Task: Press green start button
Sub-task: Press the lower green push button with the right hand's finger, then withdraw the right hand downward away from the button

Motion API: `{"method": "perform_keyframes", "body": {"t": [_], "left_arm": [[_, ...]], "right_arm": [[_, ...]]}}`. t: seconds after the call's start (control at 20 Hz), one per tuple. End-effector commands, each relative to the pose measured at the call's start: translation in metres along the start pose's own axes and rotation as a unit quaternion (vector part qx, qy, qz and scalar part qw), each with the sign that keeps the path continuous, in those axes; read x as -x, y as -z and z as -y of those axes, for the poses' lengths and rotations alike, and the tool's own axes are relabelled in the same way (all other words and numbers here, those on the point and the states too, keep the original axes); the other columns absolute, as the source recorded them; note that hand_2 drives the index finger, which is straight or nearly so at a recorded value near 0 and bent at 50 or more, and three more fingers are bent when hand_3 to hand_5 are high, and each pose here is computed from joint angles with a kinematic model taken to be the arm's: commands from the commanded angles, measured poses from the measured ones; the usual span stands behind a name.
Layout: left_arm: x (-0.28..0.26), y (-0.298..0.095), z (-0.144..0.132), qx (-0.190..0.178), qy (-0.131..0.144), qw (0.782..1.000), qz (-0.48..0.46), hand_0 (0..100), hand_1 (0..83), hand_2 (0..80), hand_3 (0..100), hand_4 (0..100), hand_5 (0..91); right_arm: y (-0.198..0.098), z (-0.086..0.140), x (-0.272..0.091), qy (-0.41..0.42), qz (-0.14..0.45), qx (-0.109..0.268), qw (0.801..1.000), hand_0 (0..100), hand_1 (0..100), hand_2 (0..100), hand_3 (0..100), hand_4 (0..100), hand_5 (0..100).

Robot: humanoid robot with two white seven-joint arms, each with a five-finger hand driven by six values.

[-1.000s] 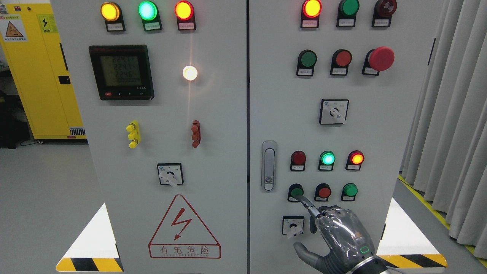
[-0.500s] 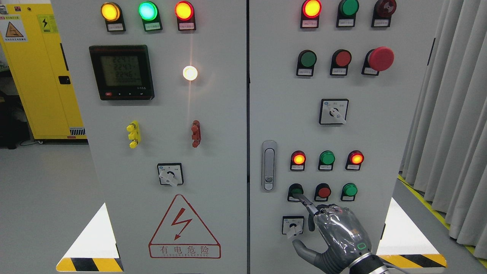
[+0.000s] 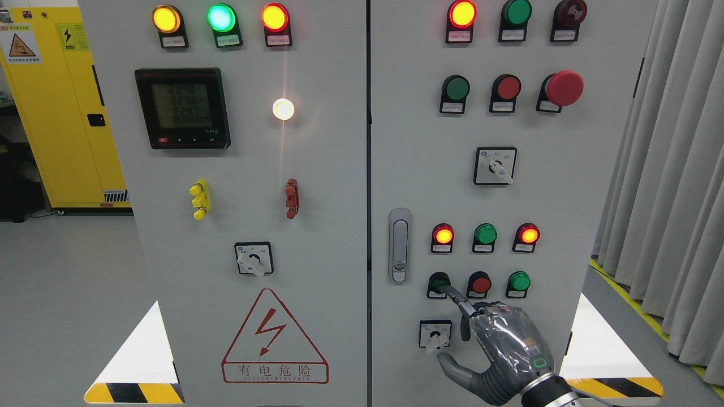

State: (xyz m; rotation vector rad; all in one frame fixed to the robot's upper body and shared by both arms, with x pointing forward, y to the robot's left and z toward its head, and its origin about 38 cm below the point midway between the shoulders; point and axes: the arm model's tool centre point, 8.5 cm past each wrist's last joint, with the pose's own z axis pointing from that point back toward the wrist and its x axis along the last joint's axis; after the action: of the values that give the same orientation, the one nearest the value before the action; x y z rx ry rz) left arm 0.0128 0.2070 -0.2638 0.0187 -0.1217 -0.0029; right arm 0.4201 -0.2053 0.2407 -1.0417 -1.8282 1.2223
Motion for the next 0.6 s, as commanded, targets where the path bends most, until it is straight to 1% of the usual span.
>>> {"method": "perform_keyframes", "body": {"t": [0.0,0.1,0.2,0.25,0.35,0.4,0.45,0.5,0.55], "left_arm": [[-0.016,0.002,0.001,0.002,0.0,1.0,0.019,12,55.6,0.0,0,0,0.0],[-0.016,0.002,0.001,0.002,0.0,1.0,0.019,12,55.6,0.0,0,0,0.0],[-0.016,0.002,0.001,0.002,0.0,1.0,0.019,12,55.6,0.0,0,0,0.0],[-0.016,0.002,0.001,0.002,0.0,1.0,0.019,12,55.6,0.0,0,0,0.0],[-0.016,0.002,0.001,0.002,0.0,1.0,0.019,12,55.6,0.0,0,0,0.0],[-0.016,0.002,0.001,0.002,0.0,1.0,0.019,12,55.6,0.0,0,0,0.0],[-0.016,0.002,0.001,0.002,0.0,1.0,0.019,12,55.6,0.0,0,0,0.0],[-0.016,0.002,0.001,0.002,0.0,1.0,0.019,12,55.6,0.0,0,0,0.0],[-0.016,0.002,0.001,0.002,0.0,1.0,0.019,12,55.6,0.0,0,0,0.0]], "right_arm": [[-0.002,0.002,-0.012,0.025,0.01,0.014,1.0,35,63,0,70,67,54],[-0.014,-0.002,-0.019,0.085,0.032,0.02,0.996,38,63,0,70,67,53],[-0.02,-0.005,-0.025,0.129,0.062,0.021,0.99,40,61,0,69,64,47],[-0.024,-0.008,-0.028,0.149,0.076,0.019,0.986,40,61,0,67,61,44],[-0.03,-0.008,-0.031,0.199,0.096,0.027,0.975,40,60,0,65,59,42],[-0.033,-0.008,-0.033,0.229,0.101,0.034,0.967,39,60,0,55,51,33],[-0.035,-0.007,-0.033,0.261,0.104,0.043,0.959,38,60,0,43,40,25],[-0.038,-0.006,-0.033,0.293,0.107,0.053,0.949,37,60,0,40,39,24],[-0.04,-0.005,-0.032,0.324,0.11,0.062,0.938,37,60,0,27,30,19]]}}
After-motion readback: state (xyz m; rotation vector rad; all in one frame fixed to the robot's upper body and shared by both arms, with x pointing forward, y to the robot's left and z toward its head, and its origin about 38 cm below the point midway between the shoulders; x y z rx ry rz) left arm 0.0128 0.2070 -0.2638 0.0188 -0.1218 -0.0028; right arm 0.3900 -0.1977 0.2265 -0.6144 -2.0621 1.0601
